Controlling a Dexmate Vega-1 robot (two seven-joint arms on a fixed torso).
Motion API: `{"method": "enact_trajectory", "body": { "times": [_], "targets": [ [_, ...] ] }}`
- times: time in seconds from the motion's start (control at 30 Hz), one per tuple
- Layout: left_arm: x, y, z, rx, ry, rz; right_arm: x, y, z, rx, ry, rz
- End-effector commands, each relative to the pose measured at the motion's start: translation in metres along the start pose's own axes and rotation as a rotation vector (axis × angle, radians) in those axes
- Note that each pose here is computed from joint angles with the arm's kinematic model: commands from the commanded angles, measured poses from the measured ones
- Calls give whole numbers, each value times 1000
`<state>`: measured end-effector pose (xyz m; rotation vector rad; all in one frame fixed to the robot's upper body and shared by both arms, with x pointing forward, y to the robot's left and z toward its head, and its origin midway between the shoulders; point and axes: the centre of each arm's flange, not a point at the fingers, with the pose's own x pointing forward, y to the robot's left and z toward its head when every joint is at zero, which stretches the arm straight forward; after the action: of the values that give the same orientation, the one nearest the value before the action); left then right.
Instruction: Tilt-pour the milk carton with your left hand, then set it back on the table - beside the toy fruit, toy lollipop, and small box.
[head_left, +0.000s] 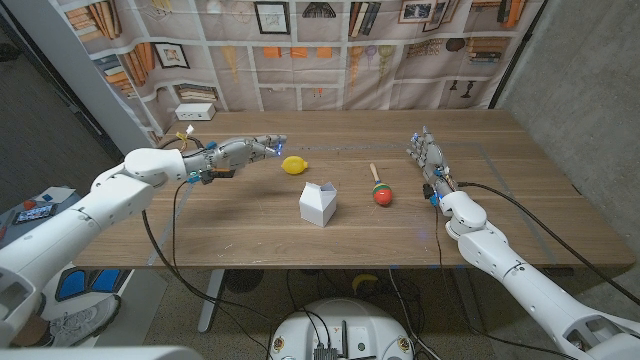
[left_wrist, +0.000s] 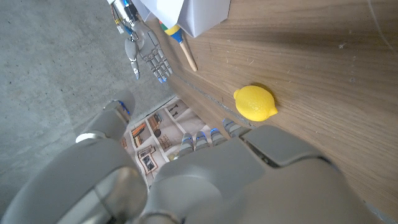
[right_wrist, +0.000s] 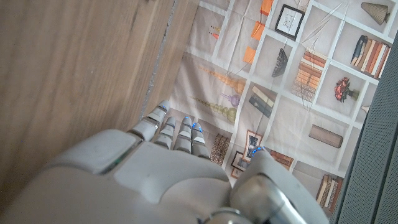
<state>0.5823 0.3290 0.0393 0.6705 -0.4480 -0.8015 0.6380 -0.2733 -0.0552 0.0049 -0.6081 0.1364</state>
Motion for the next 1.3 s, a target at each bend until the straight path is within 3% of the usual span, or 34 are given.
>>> {"method": "enact_trajectory", "body": {
  "times": [0.03, 0.63, 1.0, 1.3],
  "targets": [
    [6, -6, 18, 162, 118, -171, 0, 4, -4, -9, 15, 0],
    [13, -3, 46, 398, 203, -276, -3, 12, -9, -8, 6, -32],
    [22, -6, 58, 546, 206, -303, -2, 16, -13, 7, -4, -46],
    [26, -17, 68, 668, 199, -314, 1, 16, -12, -2, -6, -50]
  ]
}}
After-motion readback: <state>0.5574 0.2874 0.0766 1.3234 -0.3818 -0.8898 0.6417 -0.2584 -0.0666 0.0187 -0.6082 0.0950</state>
